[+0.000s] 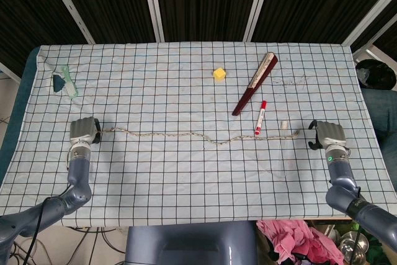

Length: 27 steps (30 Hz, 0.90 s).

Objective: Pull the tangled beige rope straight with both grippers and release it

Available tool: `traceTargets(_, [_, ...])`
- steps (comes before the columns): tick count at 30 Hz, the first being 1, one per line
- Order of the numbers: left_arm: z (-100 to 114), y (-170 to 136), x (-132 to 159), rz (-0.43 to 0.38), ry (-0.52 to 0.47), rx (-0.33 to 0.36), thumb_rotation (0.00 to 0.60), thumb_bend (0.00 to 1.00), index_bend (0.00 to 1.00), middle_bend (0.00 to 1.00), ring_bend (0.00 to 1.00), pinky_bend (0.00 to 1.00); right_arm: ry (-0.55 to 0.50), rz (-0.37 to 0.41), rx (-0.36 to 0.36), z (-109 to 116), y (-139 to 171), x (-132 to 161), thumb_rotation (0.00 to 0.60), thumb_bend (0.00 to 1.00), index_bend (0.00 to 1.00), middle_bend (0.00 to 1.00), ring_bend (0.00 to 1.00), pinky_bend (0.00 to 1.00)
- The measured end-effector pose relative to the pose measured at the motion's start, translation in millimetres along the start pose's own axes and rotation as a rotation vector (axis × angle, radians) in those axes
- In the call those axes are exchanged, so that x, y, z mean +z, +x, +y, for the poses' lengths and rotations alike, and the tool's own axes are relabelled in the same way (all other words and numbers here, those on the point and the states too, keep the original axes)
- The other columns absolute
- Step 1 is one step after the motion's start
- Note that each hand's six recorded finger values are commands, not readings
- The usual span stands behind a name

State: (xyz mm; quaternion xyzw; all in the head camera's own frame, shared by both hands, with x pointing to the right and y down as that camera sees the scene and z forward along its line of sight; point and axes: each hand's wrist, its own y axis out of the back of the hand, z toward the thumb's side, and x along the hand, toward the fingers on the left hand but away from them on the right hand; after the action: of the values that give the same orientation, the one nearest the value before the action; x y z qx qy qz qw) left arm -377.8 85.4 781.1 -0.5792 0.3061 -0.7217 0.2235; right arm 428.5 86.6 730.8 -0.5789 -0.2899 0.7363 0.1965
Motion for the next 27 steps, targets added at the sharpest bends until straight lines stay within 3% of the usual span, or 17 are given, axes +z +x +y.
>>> traceTargets(7, [5.0,-1.3,-1.9,-0.005,0.007,-0.016,0.600,0.08,0.18,0.92,0.98,1.00,0.024,-0.027,0.032,2.6,0.1,-6.3,0.600,0.23,0.18,0.58,0.71,0.65])
traceTargets(16, [24.8,-8.9,-10.4,0.000,0.049,-0.009,0.600,0.00,0.13,0.89,0.95,0.99,-0.012,-0.064,0.011,26.7,5.7,-21.8,0.600,0.23,0.16,0.57,0.70,0.65])
traceTargets(23, [44.8,-13.7,-11.3,0.001,0.008,0.015,0.600,0.00,0.12,0.67,0.75,0.84,-0.086,-0.077,-0.031,50.2,11.6,-31.0,0.600,0.23,0.16,0.53,0.67,0.65])
traceTargets(27, [55.3,-20.6,-4.9,-0.024,-0.016,0.025,0.600,0.00,0.14,0.63,0.70,0.81,-0.105,-0.080,-0.084,69.6,16.7,-36.4,0.600,0.23,0.16,0.50,0.65,0.60])
